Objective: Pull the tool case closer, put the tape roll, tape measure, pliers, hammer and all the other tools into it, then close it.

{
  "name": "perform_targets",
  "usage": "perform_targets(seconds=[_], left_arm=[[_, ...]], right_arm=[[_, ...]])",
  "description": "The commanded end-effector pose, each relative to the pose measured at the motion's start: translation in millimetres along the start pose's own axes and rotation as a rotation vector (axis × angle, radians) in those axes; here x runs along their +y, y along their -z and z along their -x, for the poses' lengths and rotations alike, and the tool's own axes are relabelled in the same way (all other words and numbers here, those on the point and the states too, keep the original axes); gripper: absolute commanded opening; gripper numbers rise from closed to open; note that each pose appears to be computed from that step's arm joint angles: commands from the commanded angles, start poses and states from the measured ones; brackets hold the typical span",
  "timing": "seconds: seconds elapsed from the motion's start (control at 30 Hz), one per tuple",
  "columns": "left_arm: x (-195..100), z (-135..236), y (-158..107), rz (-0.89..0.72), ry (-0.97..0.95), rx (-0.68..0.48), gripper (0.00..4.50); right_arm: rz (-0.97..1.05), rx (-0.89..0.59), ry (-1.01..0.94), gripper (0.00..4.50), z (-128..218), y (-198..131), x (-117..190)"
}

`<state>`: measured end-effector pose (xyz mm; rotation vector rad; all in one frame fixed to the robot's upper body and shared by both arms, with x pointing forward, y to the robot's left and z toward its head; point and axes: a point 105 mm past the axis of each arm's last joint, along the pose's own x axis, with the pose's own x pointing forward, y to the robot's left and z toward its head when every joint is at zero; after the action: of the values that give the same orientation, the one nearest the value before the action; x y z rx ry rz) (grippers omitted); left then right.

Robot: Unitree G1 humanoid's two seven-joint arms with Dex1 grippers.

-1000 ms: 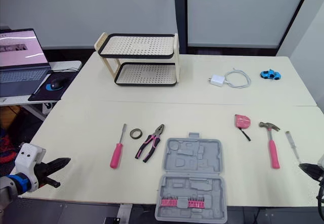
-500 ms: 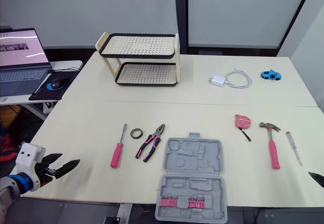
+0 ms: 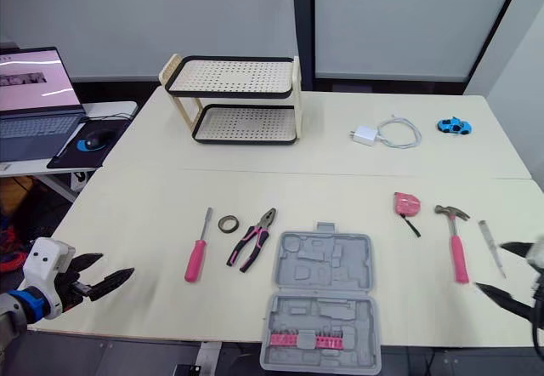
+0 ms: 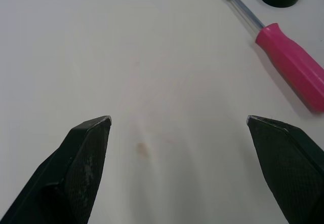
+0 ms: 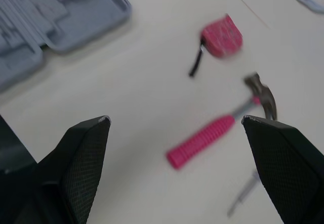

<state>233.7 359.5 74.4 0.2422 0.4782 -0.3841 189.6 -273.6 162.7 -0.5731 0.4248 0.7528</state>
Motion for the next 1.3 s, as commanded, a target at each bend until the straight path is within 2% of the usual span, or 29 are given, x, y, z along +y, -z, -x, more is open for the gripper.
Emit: perform_targets(seconds=[0.03,0.27,0.43,0.53,0.63,0.77,1.0,1.3], left_arm=[[-0.9,-1.3,-23.0,-0.114,0.049,-0.001,4.47],[-21.6,-12.8,-47.6,-0.283,0.257,0.071,4.47],[-36.5,-28.3,-74.6,-0.429,0.418,0.051,4.47],[-44.5,-40.5,-87.4,-0.499,0.502,0.035,3.85],[-49.5,-53.1,-93.2,-0.563,0.570,0.040,2.93],[-53.2,-73.8,-100.5,-0.629,0.617,0.033,2.93],[-59.5,-103.1,-96.3,-0.718,0.673,0.061,2.93],[-65.3,-131.7,-91.1,-0.737,0.664,0.101,2.93]], right_arm=[[0.034,-0.082,-0.122,4.46,-19.9,-31.5,20.9],[0.049,-0.170,-0.276,4.46,-54.8,-64.1,43.3],[0.038,-0.212,-0.326,4.46,-69.3,-77.9,53.0],[0.037,-0.233,-0.340,4.50,-76.3,-85.7,57.7],[0.033,-0.254,-0.344,4.50,-83.3,-93.2,62.3],[0.027,-0.287,-0.335,4.50,-90.4,-104.7,66.0],[0.012,-0.276,-0.337,4.50,-97.7,-105.7,74.8],[-0.006,-0.288,-0.346,4.50,-103.0,-104.1,83.9]])
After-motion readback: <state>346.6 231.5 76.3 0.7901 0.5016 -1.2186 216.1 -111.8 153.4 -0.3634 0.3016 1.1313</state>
